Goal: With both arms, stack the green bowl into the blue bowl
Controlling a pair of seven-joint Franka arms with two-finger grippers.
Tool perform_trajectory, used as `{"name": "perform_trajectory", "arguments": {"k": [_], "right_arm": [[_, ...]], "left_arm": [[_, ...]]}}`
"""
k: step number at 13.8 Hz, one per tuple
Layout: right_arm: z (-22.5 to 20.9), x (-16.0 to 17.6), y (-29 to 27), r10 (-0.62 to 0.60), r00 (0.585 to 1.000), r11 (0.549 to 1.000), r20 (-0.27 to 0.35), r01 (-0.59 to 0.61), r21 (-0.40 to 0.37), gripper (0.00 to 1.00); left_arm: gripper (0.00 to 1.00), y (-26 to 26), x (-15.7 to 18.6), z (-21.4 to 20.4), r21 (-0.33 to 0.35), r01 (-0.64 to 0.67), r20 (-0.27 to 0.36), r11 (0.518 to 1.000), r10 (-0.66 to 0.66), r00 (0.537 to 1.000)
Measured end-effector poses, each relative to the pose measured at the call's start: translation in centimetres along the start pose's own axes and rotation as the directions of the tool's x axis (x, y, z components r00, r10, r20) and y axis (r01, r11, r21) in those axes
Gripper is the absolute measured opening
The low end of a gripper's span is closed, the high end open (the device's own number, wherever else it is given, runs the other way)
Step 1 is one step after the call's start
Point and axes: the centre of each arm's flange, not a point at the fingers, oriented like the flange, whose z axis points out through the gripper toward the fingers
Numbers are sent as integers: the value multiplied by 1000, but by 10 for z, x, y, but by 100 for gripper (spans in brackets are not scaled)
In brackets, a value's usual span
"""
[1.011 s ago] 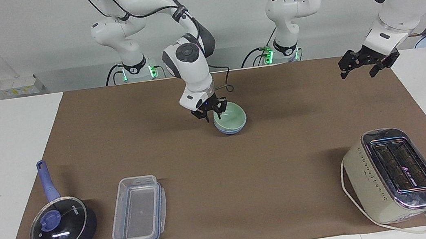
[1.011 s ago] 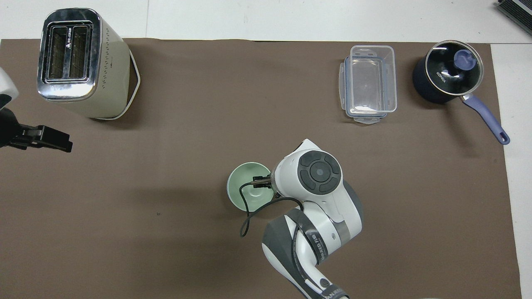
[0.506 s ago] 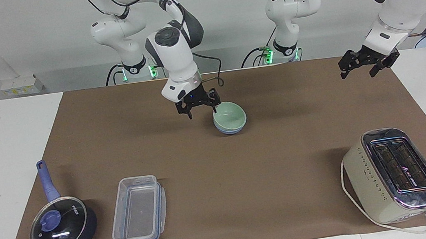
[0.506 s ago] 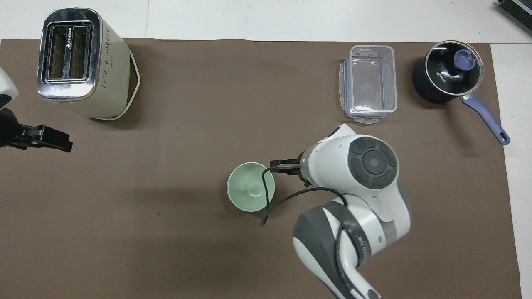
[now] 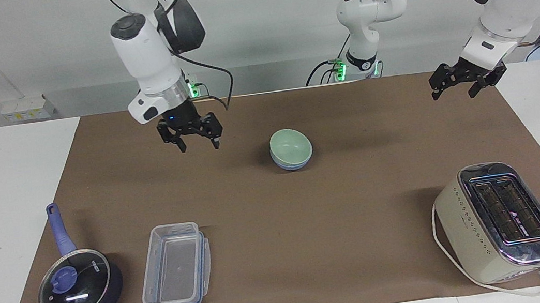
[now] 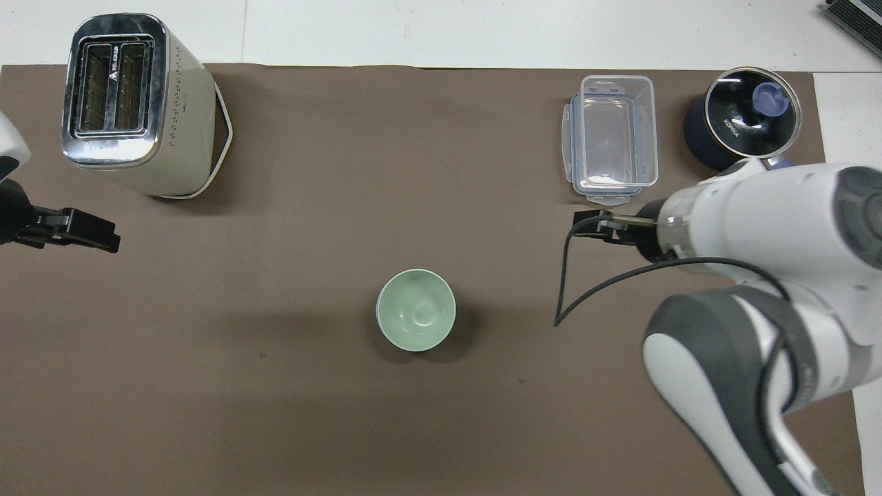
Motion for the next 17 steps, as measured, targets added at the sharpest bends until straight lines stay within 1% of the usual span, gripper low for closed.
{"name": "perform_trajectory", "arguments": {"k": [2, 4, 6, 9, 13, 16, 17], "right_arm": [[-26, 24, 40, 5, 999, 1000, -39, -6, -23, 100], [-44, 37, 66, 24, 997, 999, -68, -27, -43, 100], [-59, 42, 80, 40, 997, 997, -65, -43, -57, 100], [-82, 46, 92, 32, 998, 995, -61, -37, -88, 100], [-113, 48, 102, 21, 999, 992, -39, -26, -122, 100], [-119, 51, 107, 5, 999, 991, -33, -10, -132, 100], [-119, 51, 109, 6, 1000, 991, -21, -9, -135, 100]], "left_arm": [[100, 0, 0, 0, 0, 0, 0, 1000, 0, 1000], [100, 0, 0, 0, 0, 0, 0, 1000, 0, 1000], [100, 0, 0, 0, 0, 0, 0, 1000, 0, 1000], [100, 0, 0, 0, 0, 0, 0, 1000, 0, 1000], [100, 0, 0, 0, 0, 0, 0, 1000, 0, 1000], [100, 0, 0, 0, 0, 0, 0, 1000, 0, 1000], [100, 0, 0, 0, 0, 0, 0, 1000, 0, 1000]]}}
